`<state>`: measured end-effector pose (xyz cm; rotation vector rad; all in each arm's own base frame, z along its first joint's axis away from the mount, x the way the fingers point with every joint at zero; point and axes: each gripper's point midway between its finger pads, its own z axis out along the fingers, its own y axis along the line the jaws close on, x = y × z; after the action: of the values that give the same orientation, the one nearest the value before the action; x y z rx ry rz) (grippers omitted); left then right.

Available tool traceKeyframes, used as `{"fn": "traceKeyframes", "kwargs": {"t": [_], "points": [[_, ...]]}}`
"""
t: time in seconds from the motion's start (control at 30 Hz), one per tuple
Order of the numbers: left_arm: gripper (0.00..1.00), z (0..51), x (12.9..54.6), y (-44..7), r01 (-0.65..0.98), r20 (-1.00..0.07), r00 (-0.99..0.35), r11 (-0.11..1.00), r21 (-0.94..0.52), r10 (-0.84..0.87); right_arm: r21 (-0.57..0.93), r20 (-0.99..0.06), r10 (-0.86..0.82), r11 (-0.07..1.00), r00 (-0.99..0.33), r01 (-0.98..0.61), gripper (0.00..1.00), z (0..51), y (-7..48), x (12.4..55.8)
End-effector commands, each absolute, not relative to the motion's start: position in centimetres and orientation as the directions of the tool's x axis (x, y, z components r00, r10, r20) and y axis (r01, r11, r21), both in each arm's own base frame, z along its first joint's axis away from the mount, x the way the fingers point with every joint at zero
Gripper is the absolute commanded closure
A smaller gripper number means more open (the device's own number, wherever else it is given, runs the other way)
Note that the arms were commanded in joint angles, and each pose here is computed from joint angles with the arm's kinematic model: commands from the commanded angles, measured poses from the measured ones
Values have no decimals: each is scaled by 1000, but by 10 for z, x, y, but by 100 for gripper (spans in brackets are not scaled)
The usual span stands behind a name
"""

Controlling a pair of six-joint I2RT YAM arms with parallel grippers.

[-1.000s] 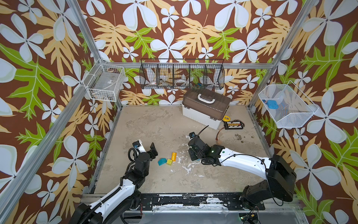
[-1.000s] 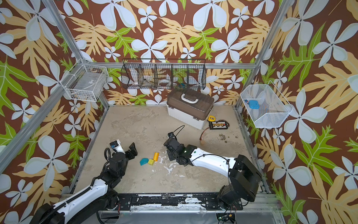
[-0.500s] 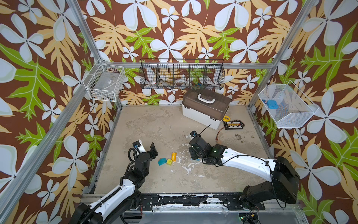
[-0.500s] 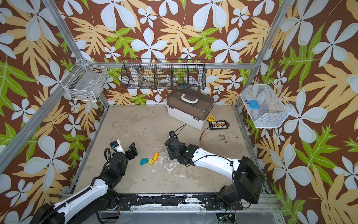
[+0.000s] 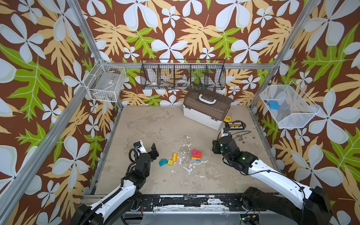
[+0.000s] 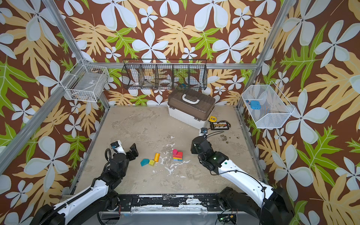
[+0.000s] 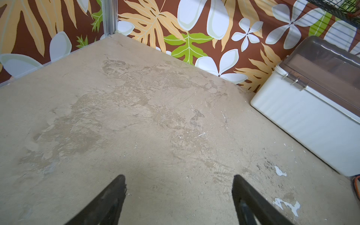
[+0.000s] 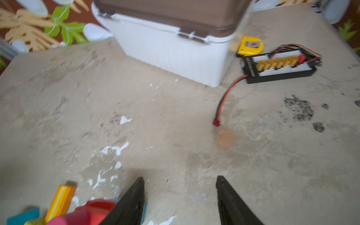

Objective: Build the wood block tower
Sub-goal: 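Raise the right gripper away from the stack, then move the right gripper onto the tan wooden cylinder and grasp it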

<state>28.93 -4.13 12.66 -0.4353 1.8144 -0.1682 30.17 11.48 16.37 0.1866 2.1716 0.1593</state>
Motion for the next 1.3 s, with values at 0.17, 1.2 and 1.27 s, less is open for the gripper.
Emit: {"fn": "traceKeyframes", "kwargs": {"t": [0.17, 1.2, 1.27], "points": [[13, 133, 291, -42, -195, -902, -206, 919, -343, -380, 263, -732, 324, 946, -599, 191, 43, 114, 81, 331], [13, 133, 292, -42, -196, -902, -206, 919, -342, -380, 83, -575, 196, 980, -794, 182, 60, 31, 76, 383], [13, 132, 291, -42, -196, -902, -207, 919, -342, -380, 86, -574, 197, 980, -794, 181, 62, 31, 76, 383]]}}
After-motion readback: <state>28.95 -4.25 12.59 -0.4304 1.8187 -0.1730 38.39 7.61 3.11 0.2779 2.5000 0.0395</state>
